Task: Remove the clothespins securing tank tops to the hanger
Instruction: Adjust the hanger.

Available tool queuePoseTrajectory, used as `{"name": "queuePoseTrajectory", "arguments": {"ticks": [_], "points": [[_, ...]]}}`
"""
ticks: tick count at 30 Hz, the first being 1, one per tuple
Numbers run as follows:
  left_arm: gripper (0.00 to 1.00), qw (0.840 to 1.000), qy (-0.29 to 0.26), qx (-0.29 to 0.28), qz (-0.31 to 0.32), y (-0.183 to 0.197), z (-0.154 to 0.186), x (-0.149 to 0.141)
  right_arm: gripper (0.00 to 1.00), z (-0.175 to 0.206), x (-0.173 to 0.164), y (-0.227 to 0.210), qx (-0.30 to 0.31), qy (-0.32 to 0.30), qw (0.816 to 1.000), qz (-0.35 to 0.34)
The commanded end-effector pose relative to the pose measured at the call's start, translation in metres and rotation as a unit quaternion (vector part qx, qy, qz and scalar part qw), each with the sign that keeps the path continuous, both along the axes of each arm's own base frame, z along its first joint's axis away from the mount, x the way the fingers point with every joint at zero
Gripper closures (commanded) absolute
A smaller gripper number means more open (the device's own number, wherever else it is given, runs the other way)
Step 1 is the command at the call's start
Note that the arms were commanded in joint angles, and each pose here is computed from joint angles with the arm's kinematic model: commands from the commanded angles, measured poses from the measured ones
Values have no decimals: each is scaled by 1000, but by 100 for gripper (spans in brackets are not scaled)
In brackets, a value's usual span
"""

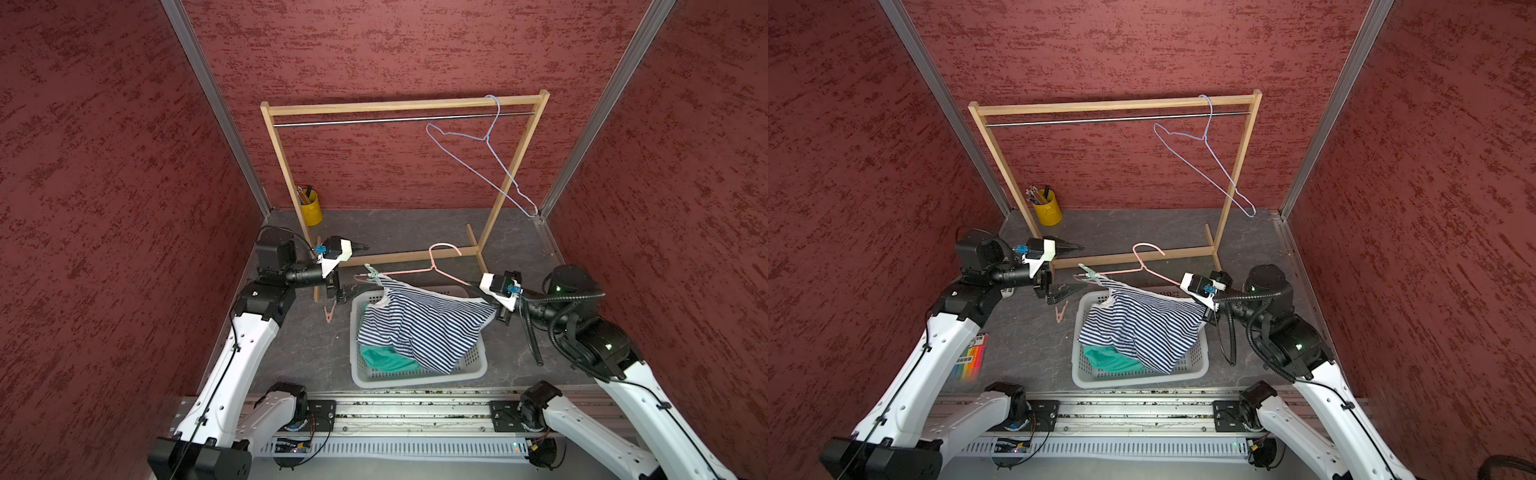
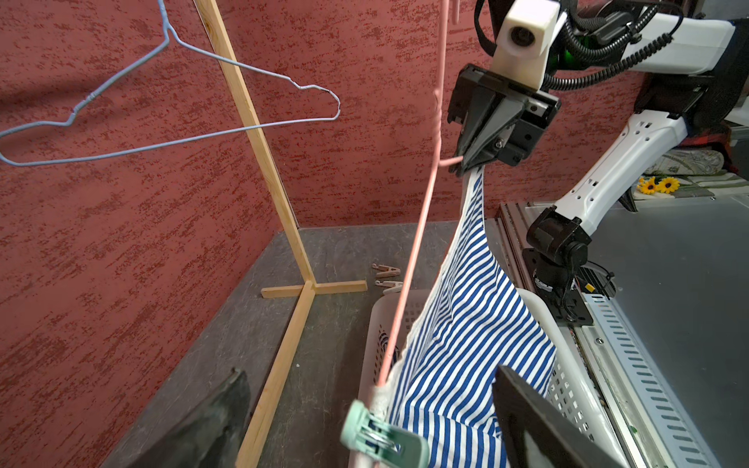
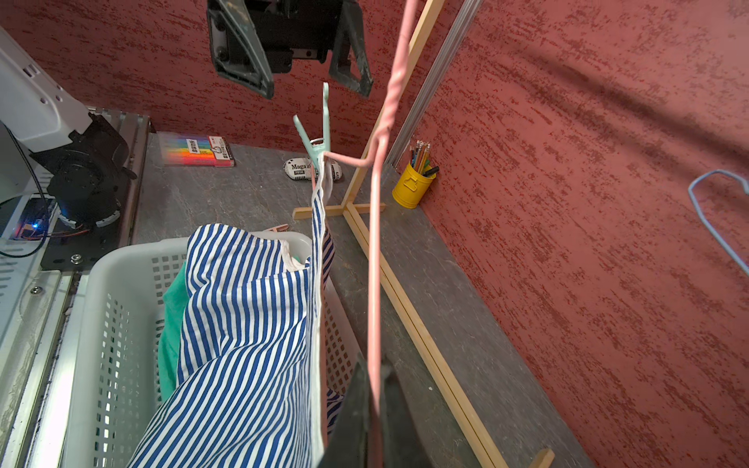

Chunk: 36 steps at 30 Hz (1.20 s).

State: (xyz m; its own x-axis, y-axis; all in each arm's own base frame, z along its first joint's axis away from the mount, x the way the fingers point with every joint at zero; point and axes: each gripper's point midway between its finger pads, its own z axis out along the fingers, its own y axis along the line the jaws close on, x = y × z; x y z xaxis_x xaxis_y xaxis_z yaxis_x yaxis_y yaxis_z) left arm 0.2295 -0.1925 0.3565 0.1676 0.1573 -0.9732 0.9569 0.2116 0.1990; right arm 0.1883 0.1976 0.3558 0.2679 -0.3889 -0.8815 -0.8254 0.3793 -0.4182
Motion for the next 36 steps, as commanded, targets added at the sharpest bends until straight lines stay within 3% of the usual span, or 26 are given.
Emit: {"name": "queuePoseTrajectory", "arguments": {"ticks": [1,25,36], "points": [[6,999,-41,-8,-6,-1,2,-3,100,21,-10,2,9,-25,999,23],[18,998,-49,-17,-47,-7,-7,-18,100,24,-6,4,12,-7,1000,23],[23,999,-50,-9,-19,-5,-12,-6,100,28,-9,4,17,-3,999,31]]}}
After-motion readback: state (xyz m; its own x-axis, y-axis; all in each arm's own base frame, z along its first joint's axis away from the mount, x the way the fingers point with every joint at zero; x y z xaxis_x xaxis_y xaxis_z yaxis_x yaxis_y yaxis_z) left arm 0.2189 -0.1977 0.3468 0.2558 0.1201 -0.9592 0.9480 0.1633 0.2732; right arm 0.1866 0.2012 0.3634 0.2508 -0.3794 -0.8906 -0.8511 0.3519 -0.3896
